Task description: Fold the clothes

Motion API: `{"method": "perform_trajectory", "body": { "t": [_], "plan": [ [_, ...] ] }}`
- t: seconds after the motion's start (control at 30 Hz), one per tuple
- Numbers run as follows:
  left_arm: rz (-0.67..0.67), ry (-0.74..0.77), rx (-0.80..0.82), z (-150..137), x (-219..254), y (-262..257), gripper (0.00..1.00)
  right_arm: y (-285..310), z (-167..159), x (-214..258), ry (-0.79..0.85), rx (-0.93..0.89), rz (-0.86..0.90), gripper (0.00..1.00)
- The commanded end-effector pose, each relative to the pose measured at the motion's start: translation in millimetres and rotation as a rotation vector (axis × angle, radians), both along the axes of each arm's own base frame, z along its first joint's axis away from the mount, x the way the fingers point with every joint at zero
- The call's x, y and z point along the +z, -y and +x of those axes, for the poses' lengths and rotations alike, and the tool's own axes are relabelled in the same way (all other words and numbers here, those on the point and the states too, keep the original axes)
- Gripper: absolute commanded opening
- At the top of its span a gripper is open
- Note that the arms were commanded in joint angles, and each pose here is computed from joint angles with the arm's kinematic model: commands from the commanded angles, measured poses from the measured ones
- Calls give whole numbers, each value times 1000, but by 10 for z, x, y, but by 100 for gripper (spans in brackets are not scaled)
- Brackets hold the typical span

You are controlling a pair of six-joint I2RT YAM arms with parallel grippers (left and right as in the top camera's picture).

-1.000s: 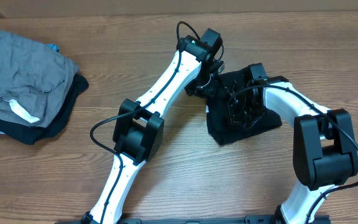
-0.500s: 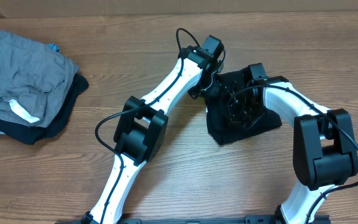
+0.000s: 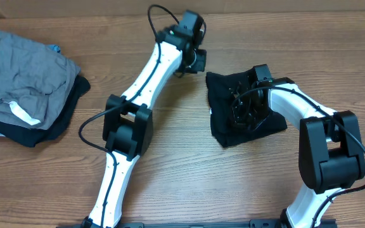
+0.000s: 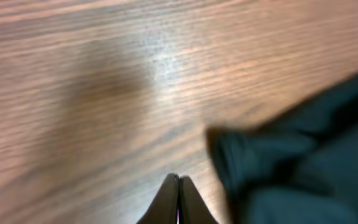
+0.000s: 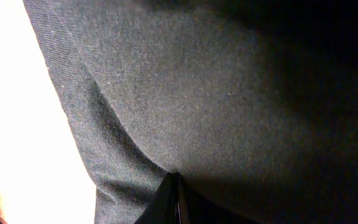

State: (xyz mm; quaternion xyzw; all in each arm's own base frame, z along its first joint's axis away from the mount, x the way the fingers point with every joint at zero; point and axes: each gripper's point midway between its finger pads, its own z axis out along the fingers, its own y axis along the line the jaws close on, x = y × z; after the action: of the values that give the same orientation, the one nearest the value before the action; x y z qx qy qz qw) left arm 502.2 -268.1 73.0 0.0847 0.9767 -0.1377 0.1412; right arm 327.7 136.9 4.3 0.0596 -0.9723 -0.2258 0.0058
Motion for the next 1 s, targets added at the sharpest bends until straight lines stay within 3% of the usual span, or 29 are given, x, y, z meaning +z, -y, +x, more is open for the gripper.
{"method": "perform_trajectory", "body": {
  "t": [0.0, 0.17, 0.47, 0.8, 0.97],
  "plan": [
    [-72, -88, -100, -365, 192, 331, 4, 86, -162, -232, -62, 3, -63, 4],
    [-9, -232, -169, -938, -108, 600, 4, 86, -165, -232, -63, 3, -63, 4],
    [27, -354, -117, -1264, -275, 633, 4, 88, -172, -232, -66, 3, -64, 4],
    [94, -238, -54, -1003, -678, 528, 4, 88, -173, -233, -66, 3, -64, 4],
    [123, -69, -3, -491, -571, 325, 4, 88, -172, -233, -66, 3, -64, 4]
  ]
}}
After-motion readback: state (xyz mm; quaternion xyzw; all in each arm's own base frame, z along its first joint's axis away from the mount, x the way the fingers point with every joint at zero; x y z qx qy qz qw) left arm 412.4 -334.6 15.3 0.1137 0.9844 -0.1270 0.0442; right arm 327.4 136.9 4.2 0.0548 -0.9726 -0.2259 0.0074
